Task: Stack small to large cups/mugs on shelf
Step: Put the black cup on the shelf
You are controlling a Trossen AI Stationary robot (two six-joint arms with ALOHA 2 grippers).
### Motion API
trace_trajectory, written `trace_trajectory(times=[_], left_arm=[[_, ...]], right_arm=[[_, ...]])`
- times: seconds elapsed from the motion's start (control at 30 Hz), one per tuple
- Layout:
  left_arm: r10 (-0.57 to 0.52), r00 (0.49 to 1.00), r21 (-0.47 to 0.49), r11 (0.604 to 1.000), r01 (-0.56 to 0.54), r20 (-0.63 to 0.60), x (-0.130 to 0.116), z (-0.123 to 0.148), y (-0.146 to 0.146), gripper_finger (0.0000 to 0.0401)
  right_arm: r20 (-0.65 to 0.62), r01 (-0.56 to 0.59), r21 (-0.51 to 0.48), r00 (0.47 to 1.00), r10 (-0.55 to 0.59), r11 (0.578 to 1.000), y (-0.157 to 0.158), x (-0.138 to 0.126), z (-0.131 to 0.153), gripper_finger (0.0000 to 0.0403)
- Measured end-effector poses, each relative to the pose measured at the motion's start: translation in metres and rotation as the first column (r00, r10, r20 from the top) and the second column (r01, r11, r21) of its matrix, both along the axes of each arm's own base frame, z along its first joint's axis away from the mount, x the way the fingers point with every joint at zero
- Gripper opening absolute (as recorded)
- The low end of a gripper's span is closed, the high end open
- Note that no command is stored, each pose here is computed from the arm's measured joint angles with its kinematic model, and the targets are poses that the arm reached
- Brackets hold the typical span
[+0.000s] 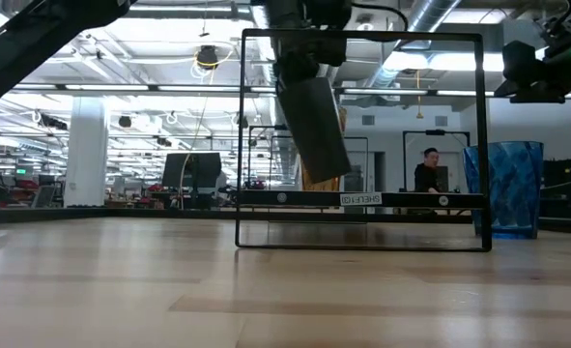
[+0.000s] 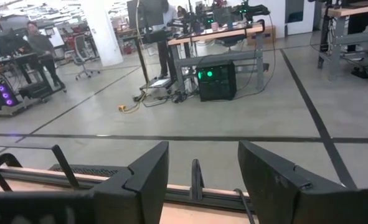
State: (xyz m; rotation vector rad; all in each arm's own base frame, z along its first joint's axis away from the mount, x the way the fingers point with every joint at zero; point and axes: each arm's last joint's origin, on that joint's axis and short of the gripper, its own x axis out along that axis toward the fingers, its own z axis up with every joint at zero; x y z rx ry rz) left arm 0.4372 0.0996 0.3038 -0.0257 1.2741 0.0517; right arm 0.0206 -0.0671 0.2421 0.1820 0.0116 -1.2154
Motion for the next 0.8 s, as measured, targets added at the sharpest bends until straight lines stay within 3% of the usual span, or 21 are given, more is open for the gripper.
trace_trajectory(times=[0.8], left_arm=[[-0.033,0.999,-0.018,0.999,0.033,-0.021,0.0004,-0.0058,0.0011,0.0000]], right_arm=[[0.000,0.000,0.000,1.000,0.000,1.000,0.0000,0.0000,0.0000,0.0214]])
